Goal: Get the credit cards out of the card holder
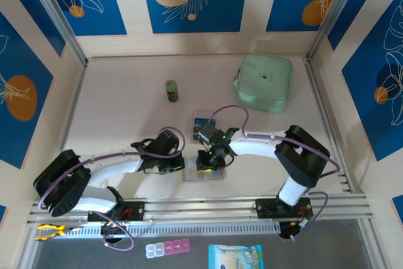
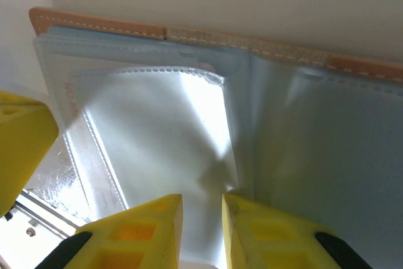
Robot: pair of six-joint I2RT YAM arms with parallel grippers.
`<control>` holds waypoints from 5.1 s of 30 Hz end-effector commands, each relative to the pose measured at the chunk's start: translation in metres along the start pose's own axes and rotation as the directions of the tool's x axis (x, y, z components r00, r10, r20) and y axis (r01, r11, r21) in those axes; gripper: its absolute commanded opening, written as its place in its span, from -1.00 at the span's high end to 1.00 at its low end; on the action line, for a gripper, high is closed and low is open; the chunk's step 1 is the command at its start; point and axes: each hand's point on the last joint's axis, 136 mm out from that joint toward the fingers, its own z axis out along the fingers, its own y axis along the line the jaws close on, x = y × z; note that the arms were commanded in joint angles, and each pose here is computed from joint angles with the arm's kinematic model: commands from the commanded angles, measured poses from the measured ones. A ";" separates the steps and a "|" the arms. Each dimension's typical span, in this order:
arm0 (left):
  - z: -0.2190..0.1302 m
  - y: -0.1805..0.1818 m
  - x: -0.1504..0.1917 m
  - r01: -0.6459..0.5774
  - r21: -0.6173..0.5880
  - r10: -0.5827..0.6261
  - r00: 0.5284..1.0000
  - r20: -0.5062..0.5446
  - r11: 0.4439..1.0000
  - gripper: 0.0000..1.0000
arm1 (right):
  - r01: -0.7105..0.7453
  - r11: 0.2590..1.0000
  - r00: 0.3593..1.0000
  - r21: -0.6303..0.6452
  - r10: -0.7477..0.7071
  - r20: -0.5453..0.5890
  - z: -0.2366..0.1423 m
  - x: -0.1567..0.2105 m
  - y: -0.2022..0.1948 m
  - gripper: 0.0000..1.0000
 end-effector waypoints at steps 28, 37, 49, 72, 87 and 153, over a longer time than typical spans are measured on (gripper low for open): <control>0.015 -0.036 0.005 0.037 0.114 -0.034 0.999 -0.028 0.993 0.40 | -0.111 0.968 0.994 -0.226 0.107 -0.030 0.002 0.001 -0.012 0.54; 0.018 -0.043 0.004 0.037 0.135 -0.032 0.999 -0.037 0.990 0.57 | -0.112 0.963 0.994 -0.245 0.109 -0.028 -0.001 0.001 -0.009 0.54; 0.010 -0.059 0.001 0.022 0.167 -0.017 0.999 -0.034 0.986 0.61 | -0.078 0.966 0.994 -0.246 0.094 0.054 -0.036 -0.005 0.000 0.51; 0.030 -0.102 0.004 -0.032 0.187 0.047 0.996 -0.074 0.982 0.64 | -0.116 0.951 0.972 -0.285 0.168 0.165 -0.083 -0.002 -0.033 0.51; 0.046 -0.126 0.005 -0.062 0.190 0.082 0.991 -0.104 0.980 0.33 | -0.136 0.941 0.960 -0.310 0.203 0.195 -0.094 0.007 -0.050 0.49; 0.014 0.001 0.005 0.054 0.051 -0.053 0.998 -0.022 0.997 0.83 | -0.036 0.984 0.999 -0.177 0.037 -0.001 -0.008 -0.016 0.020 0.58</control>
